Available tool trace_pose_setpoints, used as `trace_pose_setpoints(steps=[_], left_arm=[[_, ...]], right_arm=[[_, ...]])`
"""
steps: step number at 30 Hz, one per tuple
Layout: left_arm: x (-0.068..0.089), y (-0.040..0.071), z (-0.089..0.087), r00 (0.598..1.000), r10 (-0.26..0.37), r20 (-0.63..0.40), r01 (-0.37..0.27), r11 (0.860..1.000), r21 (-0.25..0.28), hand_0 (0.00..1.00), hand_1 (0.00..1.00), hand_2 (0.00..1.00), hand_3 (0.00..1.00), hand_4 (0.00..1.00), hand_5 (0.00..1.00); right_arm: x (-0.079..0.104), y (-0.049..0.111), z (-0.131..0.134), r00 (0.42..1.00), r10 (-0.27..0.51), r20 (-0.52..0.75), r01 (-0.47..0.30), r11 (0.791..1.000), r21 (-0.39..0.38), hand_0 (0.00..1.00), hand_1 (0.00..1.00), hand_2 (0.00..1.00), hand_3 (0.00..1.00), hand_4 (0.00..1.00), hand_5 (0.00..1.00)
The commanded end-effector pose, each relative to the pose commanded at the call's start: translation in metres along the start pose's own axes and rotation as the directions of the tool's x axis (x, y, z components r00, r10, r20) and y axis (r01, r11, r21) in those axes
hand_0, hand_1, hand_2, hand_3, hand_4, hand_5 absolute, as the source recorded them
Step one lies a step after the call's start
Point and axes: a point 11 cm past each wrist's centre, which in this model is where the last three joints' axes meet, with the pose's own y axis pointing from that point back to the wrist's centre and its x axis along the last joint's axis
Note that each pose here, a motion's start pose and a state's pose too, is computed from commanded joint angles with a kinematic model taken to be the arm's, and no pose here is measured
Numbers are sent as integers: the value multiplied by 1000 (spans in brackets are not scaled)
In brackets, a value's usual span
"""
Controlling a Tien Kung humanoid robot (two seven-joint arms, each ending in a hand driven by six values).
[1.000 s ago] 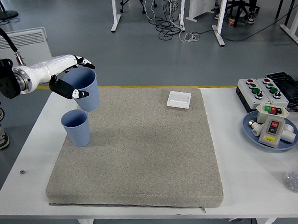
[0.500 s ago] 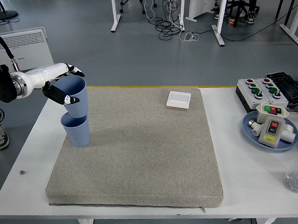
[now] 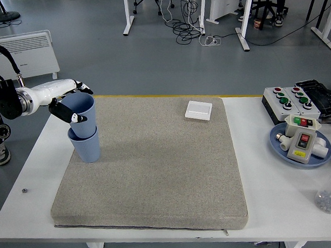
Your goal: Push cup pick cup insert cup
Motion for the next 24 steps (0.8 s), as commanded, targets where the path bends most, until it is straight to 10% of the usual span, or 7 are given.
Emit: trace_pose_setpoints(steps=[15,16,21,22,24], left_arm=[[-6,-6,-12,998,-9,-56,9,1000,-2,506,589,610,491,601,38],[-6,-6,-11,998,-9,-60,8,1000,-6,476,656,741,563,791,172],[-7,-6,-11,997,-6,-73,5,1000,-18,476,656,741,563,791,172],[-7,-7,-12,997,-7,-74,6,1000,-15,570,710,820,727,876,311],[-7,-7,-13,997,-8,-74,7,1000,-12,570,710,820,727,876,311]], right_arm=[[1,-1,2,1000,2,-3,-2,1000,-3,675,587,586,578,102,541],[1,0,2,1000,2,-3,-2,1000,-3,675,586,586,577,101,540],[1,0,1,1000,1,-4,-1,1000,-1,675,586,586,577,101,540],[0,0,0,1000,1,-4,-1,1000,0,675,586,585,577,101,540],[0,0,0,1000,1,-3,-1,1000,0,675,586,585,577,101,540]])
